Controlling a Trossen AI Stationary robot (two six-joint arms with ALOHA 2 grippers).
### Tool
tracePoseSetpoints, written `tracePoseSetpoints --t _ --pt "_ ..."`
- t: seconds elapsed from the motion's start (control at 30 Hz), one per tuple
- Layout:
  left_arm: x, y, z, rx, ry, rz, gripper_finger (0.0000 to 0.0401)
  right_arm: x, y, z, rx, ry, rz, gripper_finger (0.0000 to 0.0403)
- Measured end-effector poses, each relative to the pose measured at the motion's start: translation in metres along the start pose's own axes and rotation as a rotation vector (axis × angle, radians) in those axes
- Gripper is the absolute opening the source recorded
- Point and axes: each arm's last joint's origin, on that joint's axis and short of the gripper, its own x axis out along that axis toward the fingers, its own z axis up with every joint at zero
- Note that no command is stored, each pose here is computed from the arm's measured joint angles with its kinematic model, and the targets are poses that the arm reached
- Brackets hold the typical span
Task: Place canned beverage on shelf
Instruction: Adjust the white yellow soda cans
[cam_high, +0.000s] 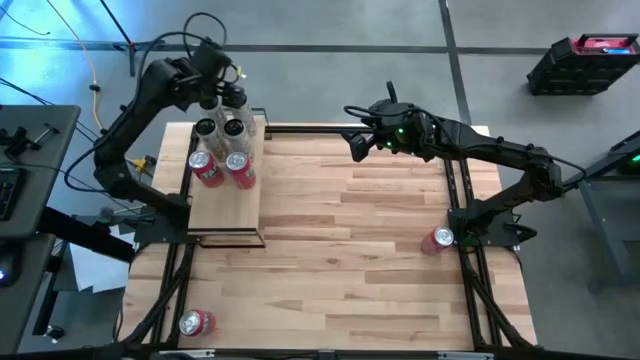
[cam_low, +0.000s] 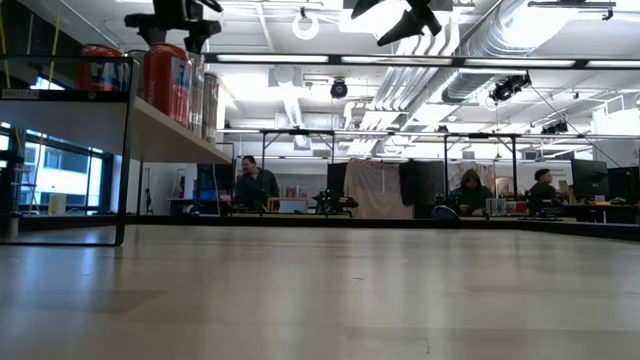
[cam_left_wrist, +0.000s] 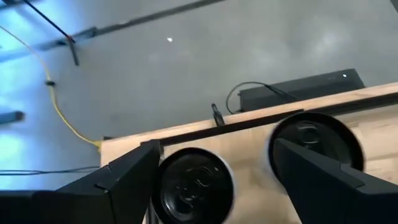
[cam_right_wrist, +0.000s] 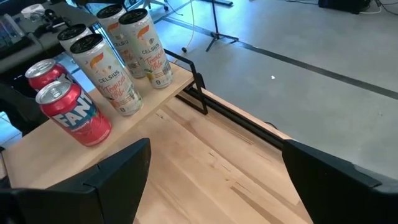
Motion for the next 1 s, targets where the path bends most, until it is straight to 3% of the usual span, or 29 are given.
tracePoseSetpoints --t 0.2,0.6,0.87,1.0 --pt "0.008 0.008 0.009 -0.044 0.005 -0.113 0.0305 0.0 0.0 0.0 -0.004 -0.001 -0.002 0.0348" --pt "0.026 0.021 0.018 -0.056 0.011 -0.029 0.0305 0.0 0.0 0.0 0.004 -0.001 -0.001 0.0348" --pt "0.044 0.017 0.022 -0.041 0.069 -0.053 0.0305 0.0 0.0 0.0 0.007 0.0 0.0 0.0348" --pt "0.047 0.021 0.022 -0.061 0.103 -0.118 0.0305 0.0 0.0 0.0 0.007 0.0 0.0 0.0348"
